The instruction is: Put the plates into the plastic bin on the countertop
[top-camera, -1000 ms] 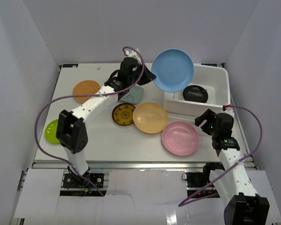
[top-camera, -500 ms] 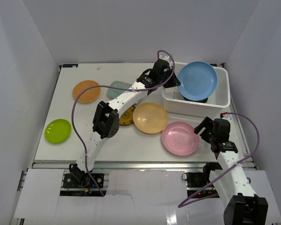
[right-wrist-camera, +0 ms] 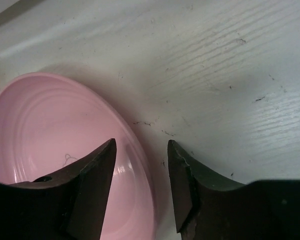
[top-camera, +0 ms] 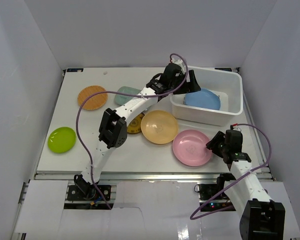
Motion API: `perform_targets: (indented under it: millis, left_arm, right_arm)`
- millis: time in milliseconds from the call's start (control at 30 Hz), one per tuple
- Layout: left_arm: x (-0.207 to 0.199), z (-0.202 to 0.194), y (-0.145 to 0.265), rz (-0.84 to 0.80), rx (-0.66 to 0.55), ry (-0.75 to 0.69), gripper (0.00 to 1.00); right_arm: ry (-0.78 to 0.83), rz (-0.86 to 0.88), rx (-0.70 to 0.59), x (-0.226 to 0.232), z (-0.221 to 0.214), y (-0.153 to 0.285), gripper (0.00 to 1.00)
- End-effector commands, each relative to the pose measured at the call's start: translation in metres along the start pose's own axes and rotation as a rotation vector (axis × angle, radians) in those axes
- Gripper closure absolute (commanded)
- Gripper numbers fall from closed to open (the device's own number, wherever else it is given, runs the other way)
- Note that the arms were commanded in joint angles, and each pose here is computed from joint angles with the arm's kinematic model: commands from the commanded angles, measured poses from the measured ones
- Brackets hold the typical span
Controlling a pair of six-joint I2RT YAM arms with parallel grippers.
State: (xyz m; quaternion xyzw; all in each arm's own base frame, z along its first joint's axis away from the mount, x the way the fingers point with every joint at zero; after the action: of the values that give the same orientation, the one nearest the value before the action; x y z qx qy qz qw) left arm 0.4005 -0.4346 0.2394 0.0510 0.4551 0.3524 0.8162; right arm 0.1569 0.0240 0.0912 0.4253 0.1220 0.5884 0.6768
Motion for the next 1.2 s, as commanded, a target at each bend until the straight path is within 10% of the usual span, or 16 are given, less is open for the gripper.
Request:
perform_targets:
  millis: [0, 267, 600, 833, 1167]
  left_arm:
    - [-0.082, 0.066, 0.1, -0.148, -0.213, -0.114, 0.06]
    - [-0.024, 0.02, 0.211, 0.081, -0.383, -0.16, 0.07]
    - [0.105, -0.082, 0.271, 0.488, -0.324, -0.013, 0.21]
    - [0.145, -0.105, 0.258, 0.444, -0.225, 0.121, 0.21]
    - [0.15, -0.117, 0.235, 0.374, -0.136, 0.171, 0.2]
  right_arm:
    - [0.004, 0.048, 0.012, 0.001, -0.005, -0.005, 0.49]
    - [-0.026, 0.045, -0.061, 0.005, 0.006, 0.006, 0.92]
    - [0.053, 0.284, -0.179, 0.045, 0.048, 0.089, 0.92]
    - [0.105, 0.601, -0.25, 0.09, 0.087, 0.158, 0.92]
    - [0.128, 0.3, -0.538, 0.116, 0.222, 0.125, 0.92]
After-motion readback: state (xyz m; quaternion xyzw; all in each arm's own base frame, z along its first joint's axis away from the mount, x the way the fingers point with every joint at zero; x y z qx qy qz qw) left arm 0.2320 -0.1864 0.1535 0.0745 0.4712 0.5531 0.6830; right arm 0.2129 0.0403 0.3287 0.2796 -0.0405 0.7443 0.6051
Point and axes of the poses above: each gripper's point midway between its finger pads, its own y axis back along the fingers, its own x axis along the line the jaws close on, z = x × y, the point moved 9 cm from there along y, back along the fingers, and after that the axes turned 6 degrees about y, right-handed, at the moved point
